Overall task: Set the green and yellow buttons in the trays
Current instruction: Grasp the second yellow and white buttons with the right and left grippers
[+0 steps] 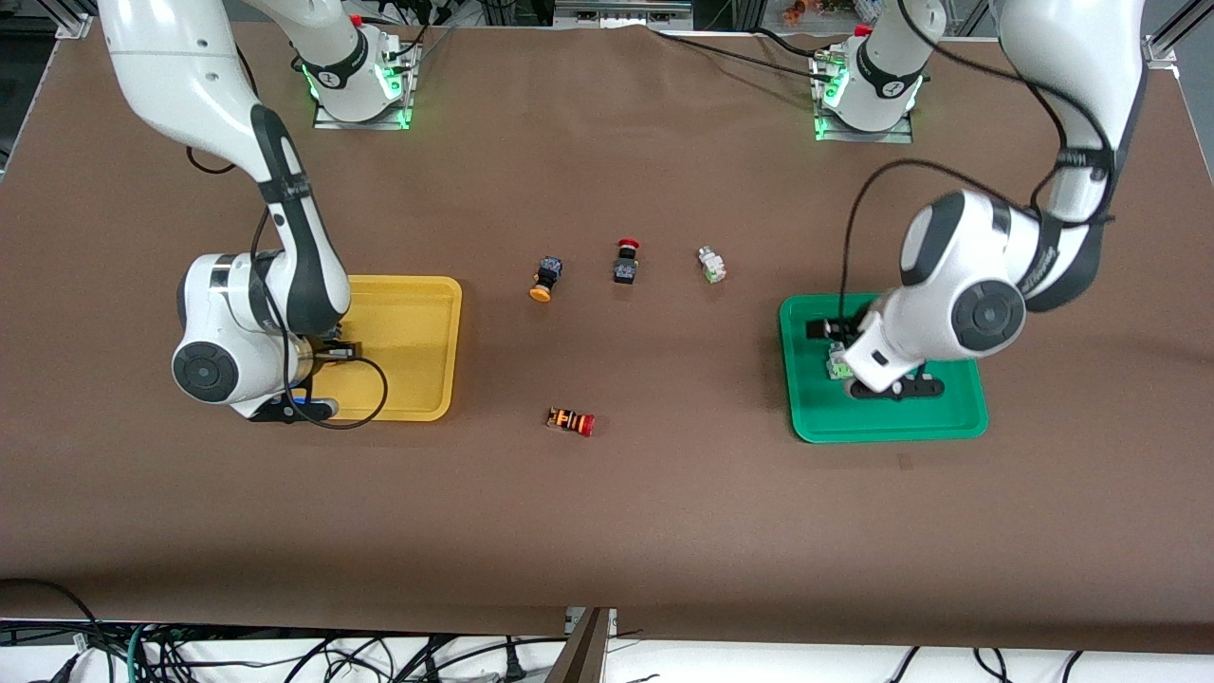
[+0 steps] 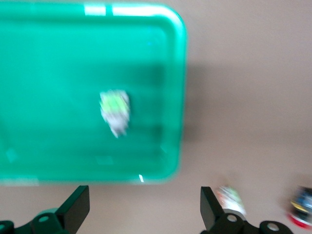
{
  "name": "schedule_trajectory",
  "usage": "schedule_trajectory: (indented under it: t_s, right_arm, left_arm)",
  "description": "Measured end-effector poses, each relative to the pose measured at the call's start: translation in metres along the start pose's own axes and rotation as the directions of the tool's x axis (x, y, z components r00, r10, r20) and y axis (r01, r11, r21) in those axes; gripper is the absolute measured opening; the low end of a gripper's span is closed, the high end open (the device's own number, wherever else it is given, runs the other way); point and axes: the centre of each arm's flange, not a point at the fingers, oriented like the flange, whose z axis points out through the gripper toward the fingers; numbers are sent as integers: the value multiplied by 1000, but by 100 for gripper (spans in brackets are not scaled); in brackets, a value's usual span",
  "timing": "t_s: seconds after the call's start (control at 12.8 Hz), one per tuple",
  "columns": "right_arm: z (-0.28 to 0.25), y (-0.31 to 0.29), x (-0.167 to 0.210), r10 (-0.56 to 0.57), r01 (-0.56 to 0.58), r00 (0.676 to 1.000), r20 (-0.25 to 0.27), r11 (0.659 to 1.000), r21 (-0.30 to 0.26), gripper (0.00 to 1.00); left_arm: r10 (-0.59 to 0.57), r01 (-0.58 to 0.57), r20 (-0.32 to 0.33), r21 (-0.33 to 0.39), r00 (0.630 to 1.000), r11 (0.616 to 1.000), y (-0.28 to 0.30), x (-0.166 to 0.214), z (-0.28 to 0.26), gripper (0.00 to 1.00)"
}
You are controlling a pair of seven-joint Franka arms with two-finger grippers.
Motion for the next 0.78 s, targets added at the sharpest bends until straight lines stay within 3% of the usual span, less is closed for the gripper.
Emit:
schedule_trajectory:
  t_s: [0.16,0.47,0.78]
  right_arm:
    - [-17,-76,-23,79,-79,997,5,995,56,100]
    - [19,-201,-63,214,-221,975,64,966,135,100]
    - [72,-269,-86,256,-259,966,42,959,114,100]
  left_arm:
    - [-144,144,6,-8,990,990,54,-35,20,100]
    - [-202,199,-44,-79,978,977,110,-96,132,100]
    - [-184,181,-44,-71,982,981,118,-138,193,100]
